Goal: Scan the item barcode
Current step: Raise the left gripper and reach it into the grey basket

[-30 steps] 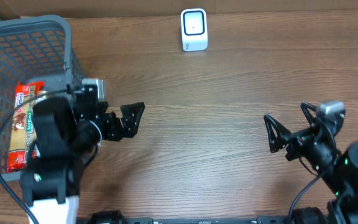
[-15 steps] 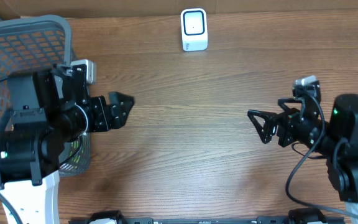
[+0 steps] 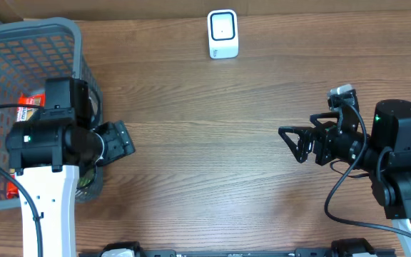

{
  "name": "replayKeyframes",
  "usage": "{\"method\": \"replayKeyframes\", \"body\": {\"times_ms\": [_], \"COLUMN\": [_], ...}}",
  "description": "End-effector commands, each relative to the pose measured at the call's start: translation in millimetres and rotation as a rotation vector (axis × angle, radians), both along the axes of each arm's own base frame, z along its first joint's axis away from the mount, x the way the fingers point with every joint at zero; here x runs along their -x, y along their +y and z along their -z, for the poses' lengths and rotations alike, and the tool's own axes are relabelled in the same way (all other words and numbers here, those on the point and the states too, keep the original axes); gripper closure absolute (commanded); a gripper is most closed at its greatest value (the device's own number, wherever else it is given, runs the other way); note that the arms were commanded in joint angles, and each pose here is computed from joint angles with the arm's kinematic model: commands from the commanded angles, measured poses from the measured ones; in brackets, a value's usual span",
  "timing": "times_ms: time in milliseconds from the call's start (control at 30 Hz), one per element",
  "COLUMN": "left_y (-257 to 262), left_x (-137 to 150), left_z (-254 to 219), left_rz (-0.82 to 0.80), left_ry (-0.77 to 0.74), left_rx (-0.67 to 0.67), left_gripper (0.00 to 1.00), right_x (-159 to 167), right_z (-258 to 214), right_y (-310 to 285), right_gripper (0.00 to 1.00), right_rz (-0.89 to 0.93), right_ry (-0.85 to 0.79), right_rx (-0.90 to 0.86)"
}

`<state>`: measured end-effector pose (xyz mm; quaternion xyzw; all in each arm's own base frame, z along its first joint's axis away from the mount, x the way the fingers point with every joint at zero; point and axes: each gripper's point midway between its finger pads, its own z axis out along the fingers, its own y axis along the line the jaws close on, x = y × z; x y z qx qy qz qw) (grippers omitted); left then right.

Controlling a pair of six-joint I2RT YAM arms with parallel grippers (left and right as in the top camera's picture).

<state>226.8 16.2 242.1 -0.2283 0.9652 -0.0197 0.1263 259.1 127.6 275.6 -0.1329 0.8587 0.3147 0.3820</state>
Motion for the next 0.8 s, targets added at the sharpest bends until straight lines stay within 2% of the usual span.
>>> {"method": "replayKeyframes", "body": {"times_ms": [0,133,400,600,767], "left_y": [24.6,36.5,53.0,28.0,11.4], "left_x": [2.2,2.3,1.3,-21.6,-38.5], "left_z": [2.2,0.3,-0.8,-7.6,-56.6], "left_rz": [-0.08,-0.106,-0.187,-0.034,0.076], "left_ry": [0.018,0.015,-0.003,-0.095,-0.261], "left_rx": [-0.115,-0.17,-0.157,-0.047,0.002], "left_gripper": [0.11,0.09,0.05,0.05,0.05], "right_x": [0.5,0.5,-0.1,-1.9,-2.9], "right_z": [-12.0,-11.9,-11.2,-10.3,-10.0], "right_y": [3.5,3.5,3.1,0.9,-0.2], "right_gripper": [0.0,0.0,0.0,0.0,0.0], "right_rz": [-0.02,-0.02,-0.018,-0.004,0.003], "right_ry": [-0.034,-0.034,-0.032,-0.034,-0.036], "right_rx": [-0.006,-0.006,-0.003,0.007,0.012]}}
